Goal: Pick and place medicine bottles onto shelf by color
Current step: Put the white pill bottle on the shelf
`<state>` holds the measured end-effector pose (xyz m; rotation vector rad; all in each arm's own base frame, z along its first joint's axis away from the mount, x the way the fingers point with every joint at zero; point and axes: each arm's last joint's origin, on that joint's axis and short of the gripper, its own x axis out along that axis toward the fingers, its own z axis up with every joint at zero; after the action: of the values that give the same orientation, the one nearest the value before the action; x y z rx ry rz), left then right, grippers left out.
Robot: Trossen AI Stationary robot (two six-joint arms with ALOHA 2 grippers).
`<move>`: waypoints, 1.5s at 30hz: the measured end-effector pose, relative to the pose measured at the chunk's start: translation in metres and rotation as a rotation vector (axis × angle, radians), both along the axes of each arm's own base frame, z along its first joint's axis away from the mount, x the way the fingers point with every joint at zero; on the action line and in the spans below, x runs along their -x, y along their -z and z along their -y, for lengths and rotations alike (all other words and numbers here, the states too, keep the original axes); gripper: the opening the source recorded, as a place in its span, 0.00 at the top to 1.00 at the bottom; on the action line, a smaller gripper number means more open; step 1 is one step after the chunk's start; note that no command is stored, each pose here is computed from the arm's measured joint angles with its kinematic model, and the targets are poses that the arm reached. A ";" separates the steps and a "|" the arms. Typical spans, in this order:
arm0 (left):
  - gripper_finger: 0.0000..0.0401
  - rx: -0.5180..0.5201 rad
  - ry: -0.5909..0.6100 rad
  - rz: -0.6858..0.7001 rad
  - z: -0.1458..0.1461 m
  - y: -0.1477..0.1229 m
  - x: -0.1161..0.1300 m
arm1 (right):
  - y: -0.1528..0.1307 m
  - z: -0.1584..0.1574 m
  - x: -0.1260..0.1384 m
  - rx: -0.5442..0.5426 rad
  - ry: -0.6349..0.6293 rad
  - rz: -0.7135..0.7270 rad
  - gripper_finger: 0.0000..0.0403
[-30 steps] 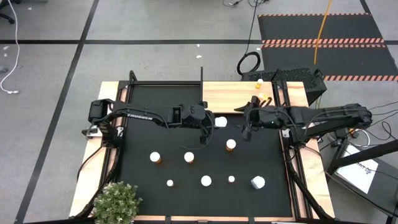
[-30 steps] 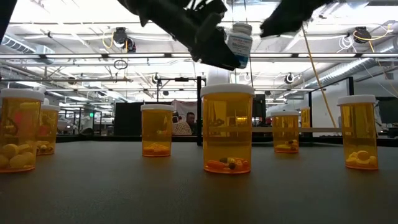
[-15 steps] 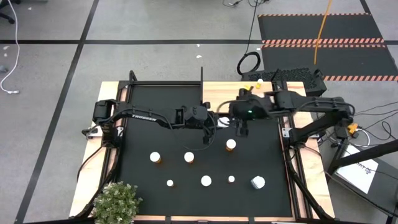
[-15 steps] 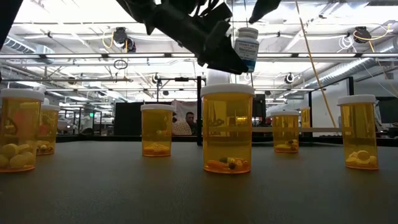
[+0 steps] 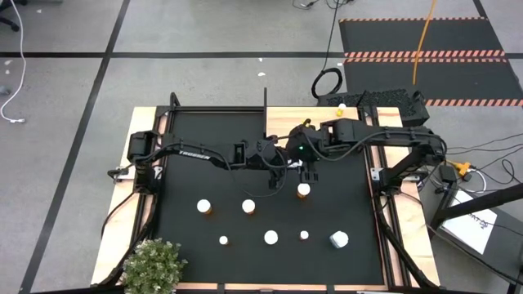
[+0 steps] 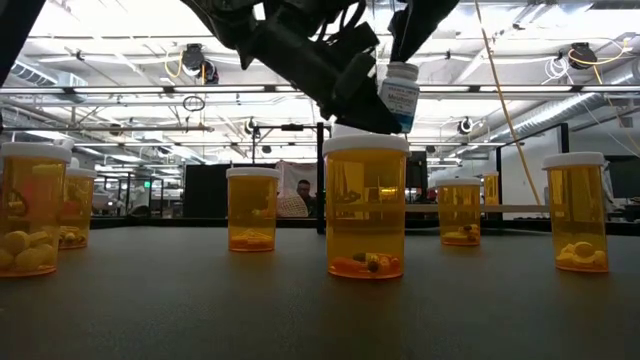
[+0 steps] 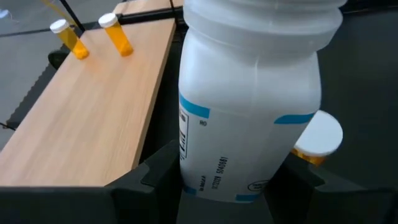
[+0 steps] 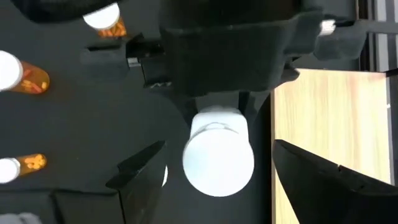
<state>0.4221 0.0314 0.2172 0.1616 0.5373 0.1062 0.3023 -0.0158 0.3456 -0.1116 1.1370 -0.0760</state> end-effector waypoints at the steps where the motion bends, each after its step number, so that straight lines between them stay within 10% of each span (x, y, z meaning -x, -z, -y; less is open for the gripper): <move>1: 0.55 0.001 0.000 0.001 0.000 0.000 0.000 | 0.001 0.001 -0.001 0.000 0.000 -0.002 0.30; 28: 0.54 0.038 -0.007 0.030 0.003 -0.002 -0.002 | 0.019 0.001 -0.002 -0.009 -0.030 -0.056 0.57; 45: 0.08 0.028 -0.026 -0.058 0.008 -0.022 0.018 | 0.021 0.041 0.010 0.023 -0.027 -0.144 0.55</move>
<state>0.4040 0.0233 0.2394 0.1302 0.5987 0.1197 0.2919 -0.0568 0.3248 -0.1553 1.2783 -0.0575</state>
